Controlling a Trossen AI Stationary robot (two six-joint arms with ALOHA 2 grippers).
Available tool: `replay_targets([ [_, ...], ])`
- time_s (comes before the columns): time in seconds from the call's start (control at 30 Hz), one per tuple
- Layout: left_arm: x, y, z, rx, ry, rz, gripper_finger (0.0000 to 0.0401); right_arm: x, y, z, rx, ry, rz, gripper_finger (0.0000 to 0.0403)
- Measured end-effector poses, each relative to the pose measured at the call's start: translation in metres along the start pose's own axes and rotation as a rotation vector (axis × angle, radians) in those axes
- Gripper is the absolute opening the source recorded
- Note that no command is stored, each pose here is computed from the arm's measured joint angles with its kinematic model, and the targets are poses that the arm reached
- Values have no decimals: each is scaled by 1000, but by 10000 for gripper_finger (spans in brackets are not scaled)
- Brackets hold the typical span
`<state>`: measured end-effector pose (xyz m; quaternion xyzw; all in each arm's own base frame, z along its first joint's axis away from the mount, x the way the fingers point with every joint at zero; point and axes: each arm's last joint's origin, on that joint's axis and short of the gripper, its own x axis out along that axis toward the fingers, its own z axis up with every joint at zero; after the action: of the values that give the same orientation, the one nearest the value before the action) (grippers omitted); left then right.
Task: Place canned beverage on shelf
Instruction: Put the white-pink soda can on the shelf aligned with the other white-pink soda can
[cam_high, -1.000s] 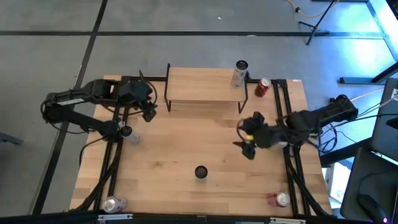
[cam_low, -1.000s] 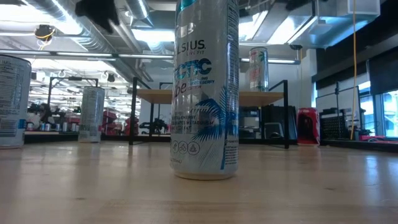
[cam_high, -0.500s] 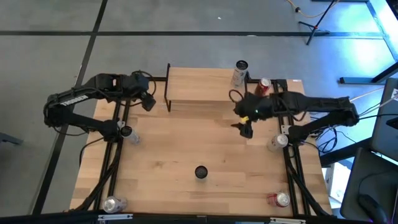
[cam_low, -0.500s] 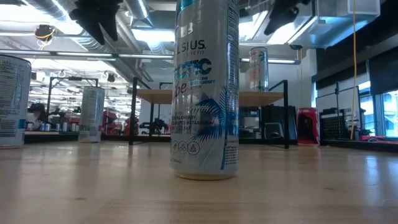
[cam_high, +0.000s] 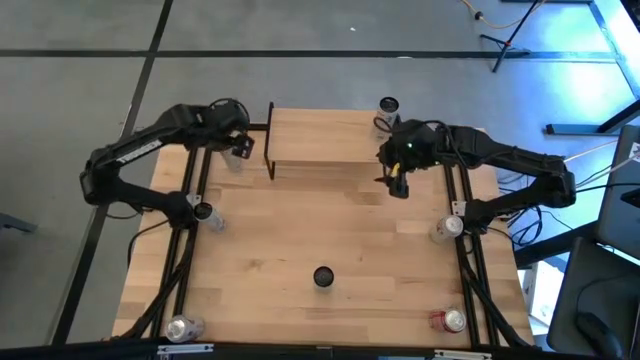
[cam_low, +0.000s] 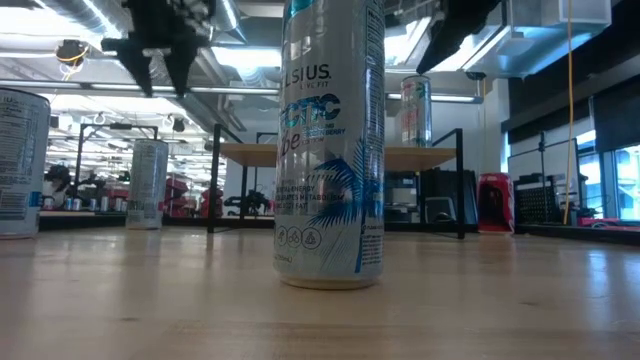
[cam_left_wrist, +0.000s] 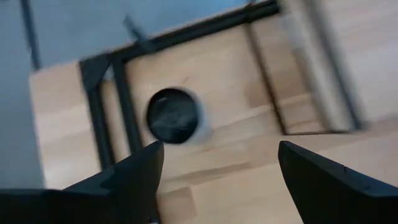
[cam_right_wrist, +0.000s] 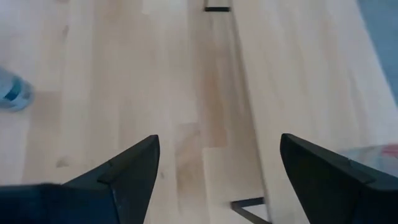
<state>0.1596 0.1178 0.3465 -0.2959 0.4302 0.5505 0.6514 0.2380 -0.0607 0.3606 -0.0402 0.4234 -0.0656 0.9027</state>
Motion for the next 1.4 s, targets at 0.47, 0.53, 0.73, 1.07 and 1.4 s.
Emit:
replay_targets([
  [0.47, 62, 41, 47, -131, 240, -4, 306, -1, -19, -5, 73, 10, -51, 319],
  [0.53, 69, 42, 49, -144, 268, -5, 306, -1, -19, -5, 72, 15, -50, 319],
  [0.73, 86, 42, 53, -148, 351, -15, 306, -1, -18, -5, 61, 18, -47, 319],
  [1.07, 106, 40, 44, -112, 444, 13, 306, -1, -18, -5, 61, 18, -46, 319],
  [1.4, 119, 37, 35, -51, 401, -15, 286, -1, -18, -5, 83, 15, -49, 319],
])
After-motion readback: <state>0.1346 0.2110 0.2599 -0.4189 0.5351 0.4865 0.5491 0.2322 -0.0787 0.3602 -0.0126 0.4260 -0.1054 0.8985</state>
